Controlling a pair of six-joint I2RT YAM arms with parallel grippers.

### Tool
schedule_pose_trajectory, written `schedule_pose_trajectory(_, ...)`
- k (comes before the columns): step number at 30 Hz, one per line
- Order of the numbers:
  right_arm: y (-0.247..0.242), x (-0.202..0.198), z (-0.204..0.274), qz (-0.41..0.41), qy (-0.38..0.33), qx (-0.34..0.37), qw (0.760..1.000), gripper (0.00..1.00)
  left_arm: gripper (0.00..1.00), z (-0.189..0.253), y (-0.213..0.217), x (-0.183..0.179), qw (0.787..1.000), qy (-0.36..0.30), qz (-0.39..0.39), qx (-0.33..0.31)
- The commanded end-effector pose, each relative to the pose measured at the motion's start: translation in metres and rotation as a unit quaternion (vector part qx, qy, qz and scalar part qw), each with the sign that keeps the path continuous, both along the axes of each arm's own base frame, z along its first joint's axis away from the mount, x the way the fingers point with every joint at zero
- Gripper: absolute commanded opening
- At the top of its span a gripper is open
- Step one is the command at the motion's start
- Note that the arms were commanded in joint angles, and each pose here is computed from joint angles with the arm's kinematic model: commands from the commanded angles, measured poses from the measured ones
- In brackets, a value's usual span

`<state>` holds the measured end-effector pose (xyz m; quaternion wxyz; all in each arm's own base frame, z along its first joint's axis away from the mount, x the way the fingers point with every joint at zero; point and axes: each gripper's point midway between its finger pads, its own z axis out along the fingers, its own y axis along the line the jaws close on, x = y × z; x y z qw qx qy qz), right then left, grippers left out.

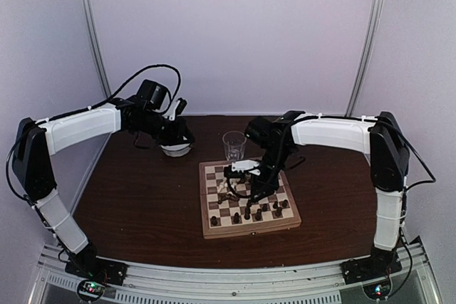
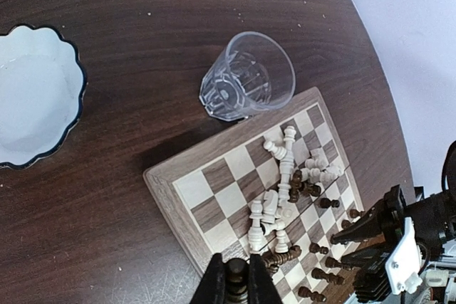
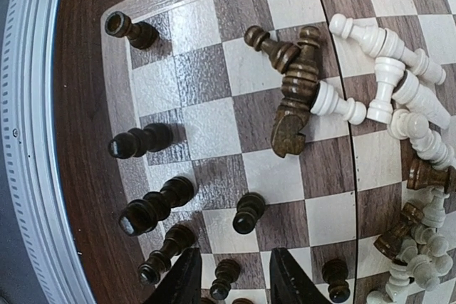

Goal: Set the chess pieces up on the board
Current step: Adjust the pawn at d7.

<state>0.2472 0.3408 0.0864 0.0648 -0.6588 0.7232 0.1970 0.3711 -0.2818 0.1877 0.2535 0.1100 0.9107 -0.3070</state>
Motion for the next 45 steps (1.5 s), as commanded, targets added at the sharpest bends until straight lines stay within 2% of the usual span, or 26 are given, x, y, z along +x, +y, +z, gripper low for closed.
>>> schedule_pose_trajectory(1, 0.002, 0.008, 0.002, -0.009, -0.018, -0.018, 1.000, 0.35, 0.00, 0.023, -0.006, 0.001, 0.999, -0.030, -0.013, -0.024)
schedule_pose_trajectory(31, 0.014, 0.003, -0.017, -0.002, 0.003, -0.039, 0.999, 0.32, 0.00, 0.017, -0.009, -0.003, 0.999, -0.017, -0.023, -0.026)
schedule_pose_trajectory(41, 0.015, 0.004, -0.022, -0.002, 0.004, -0.044, 0.999, 0.26, 0.00, 0.016, -0.010, -0.004, 0.999, -0.013, -0.025, -0.027)
schedule_pose_trajectory(45, 0.015, 0.003, -0.021, -0.002, 0.004, -0.044, 0.999, 0.18, 0.00, 0.016, -0.010, -0.003, 0.999, -0.013, -0.025, -0.027)
